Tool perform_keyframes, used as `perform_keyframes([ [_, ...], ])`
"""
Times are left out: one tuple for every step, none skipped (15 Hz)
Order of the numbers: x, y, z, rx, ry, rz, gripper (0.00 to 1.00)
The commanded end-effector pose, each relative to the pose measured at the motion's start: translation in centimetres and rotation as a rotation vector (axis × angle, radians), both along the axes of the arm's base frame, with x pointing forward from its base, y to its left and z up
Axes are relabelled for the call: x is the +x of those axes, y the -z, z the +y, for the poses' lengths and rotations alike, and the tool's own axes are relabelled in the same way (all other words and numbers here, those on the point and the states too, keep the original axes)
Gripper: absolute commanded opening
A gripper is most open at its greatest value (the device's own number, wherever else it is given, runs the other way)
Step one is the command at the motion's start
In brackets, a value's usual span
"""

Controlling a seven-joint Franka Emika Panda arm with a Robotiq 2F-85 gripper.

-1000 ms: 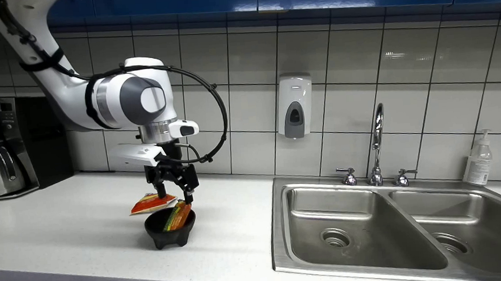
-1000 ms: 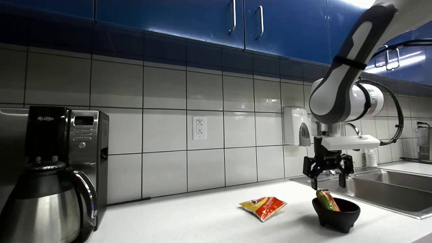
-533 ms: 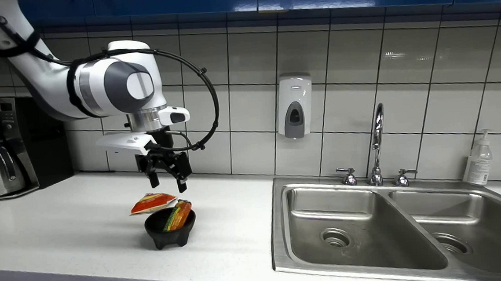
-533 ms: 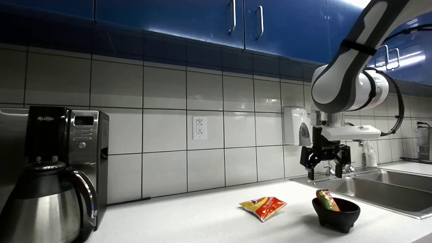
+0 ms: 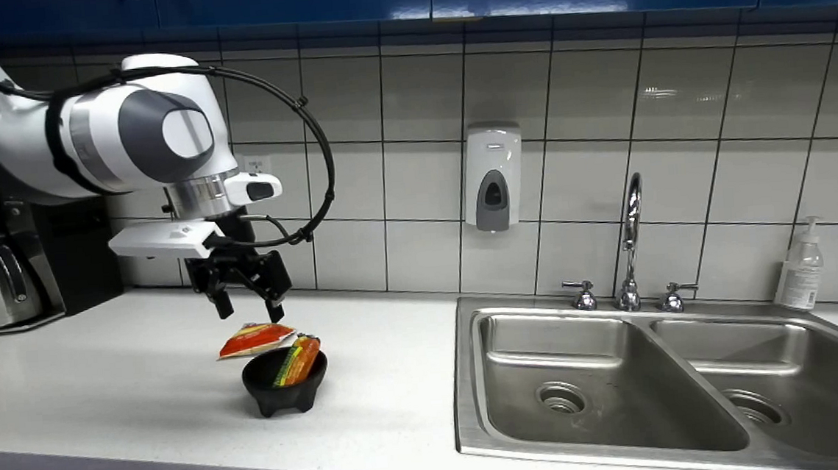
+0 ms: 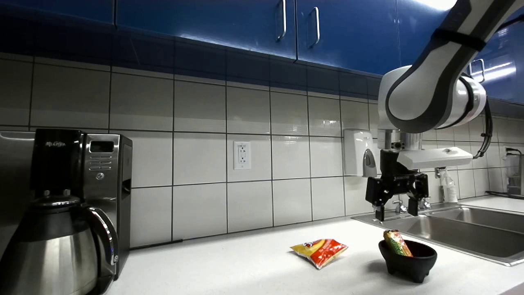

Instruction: Put the chocolate bar inside the bowl

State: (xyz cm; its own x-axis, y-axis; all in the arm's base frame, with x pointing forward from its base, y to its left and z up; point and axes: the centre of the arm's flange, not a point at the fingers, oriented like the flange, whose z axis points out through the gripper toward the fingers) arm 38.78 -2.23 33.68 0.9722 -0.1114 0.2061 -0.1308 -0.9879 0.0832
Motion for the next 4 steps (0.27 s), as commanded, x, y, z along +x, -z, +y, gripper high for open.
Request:
perform_keyframes([
  [-0.14,-0.24,0.27,-0.005,-0.008,-0.005,1.00],
  [-0.08,-0.60,0.48,-0.009,-0.014,-0.012,1.00],
  [-0.01,-0.83,0.60,-0.011,-0.017,-0.016,1.00],
  [0.02,-0.88,0.64,-0.011,-0.019,-0.016,1.00],
])
